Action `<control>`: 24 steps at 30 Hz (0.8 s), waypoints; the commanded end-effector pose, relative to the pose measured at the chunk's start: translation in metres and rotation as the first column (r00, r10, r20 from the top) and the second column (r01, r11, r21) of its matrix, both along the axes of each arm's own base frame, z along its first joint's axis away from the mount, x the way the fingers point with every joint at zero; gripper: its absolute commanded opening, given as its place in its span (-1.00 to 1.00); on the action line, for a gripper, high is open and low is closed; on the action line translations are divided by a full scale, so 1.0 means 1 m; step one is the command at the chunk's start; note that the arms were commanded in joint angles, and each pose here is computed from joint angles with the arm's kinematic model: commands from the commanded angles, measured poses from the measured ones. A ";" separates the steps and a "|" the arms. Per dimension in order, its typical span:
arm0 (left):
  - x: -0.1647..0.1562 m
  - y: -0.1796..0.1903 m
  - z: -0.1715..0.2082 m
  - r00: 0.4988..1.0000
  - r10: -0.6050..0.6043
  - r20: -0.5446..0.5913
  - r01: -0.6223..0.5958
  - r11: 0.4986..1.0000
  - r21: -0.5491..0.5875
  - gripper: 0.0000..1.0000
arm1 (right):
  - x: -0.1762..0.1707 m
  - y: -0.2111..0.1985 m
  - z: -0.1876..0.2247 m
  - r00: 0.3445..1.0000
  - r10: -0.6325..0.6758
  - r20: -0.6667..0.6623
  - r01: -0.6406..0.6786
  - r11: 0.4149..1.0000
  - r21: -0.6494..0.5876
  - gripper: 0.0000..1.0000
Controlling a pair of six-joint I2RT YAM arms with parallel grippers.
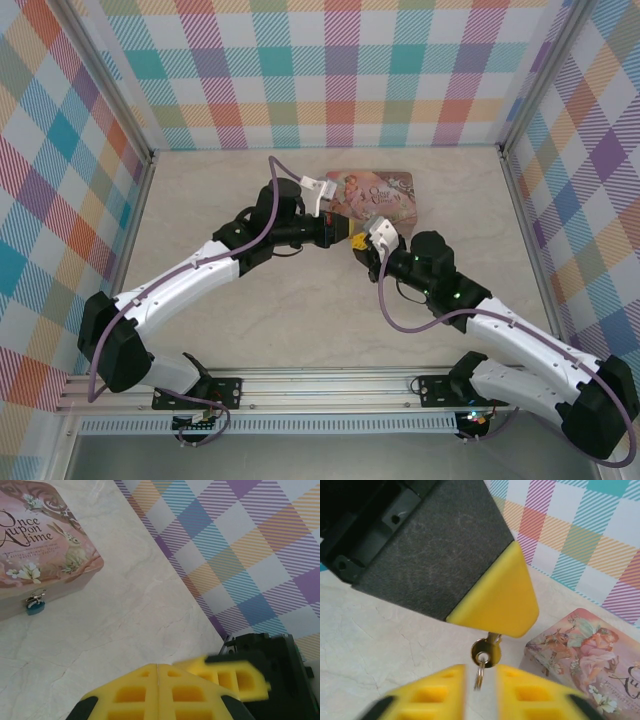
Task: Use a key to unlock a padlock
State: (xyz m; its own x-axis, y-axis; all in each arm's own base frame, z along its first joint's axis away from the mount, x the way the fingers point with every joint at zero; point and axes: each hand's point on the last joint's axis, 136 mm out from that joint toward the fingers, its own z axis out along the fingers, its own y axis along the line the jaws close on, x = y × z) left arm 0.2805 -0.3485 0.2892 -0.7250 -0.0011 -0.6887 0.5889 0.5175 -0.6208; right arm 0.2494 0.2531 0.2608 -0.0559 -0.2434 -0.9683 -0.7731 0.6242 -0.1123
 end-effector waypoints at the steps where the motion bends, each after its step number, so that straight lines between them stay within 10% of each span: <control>1: -0.011 0.002 0.032 0.995 -0.016 0.097 0.019 0.999 -0.030 -1.00 | -0.009 -0.004 0.019 1.000 0.011 0.019 -0.012 0.998 0.064 -0.22; 12: -0.033 0.016 0.100 0.928 -0.069 0.365 0.111 0.989 -0.094 -1.00 | -0.050 -0.024 0.070 0.894 0.431 -0.120 -0.321 0.806 0.497 0.47; 24: -0.064 0.014 0.142 0.847 -0.157 0.508 0.275 0.947 -0.165 -1.00 | -0.050 -0.005 0.127 0.783 0.622 0.001 -0.518 0.653 0.552 0.38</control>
State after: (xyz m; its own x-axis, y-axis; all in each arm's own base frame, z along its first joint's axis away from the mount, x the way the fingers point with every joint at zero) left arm 0.2338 -0.3318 0.3990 -0.3821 -0.0406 -0.9232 0.8745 0.3069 -0.3755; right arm 0.2172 0.2444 0.3592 -0.3123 0.2089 -0.9267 -0.9399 0.0738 0.3333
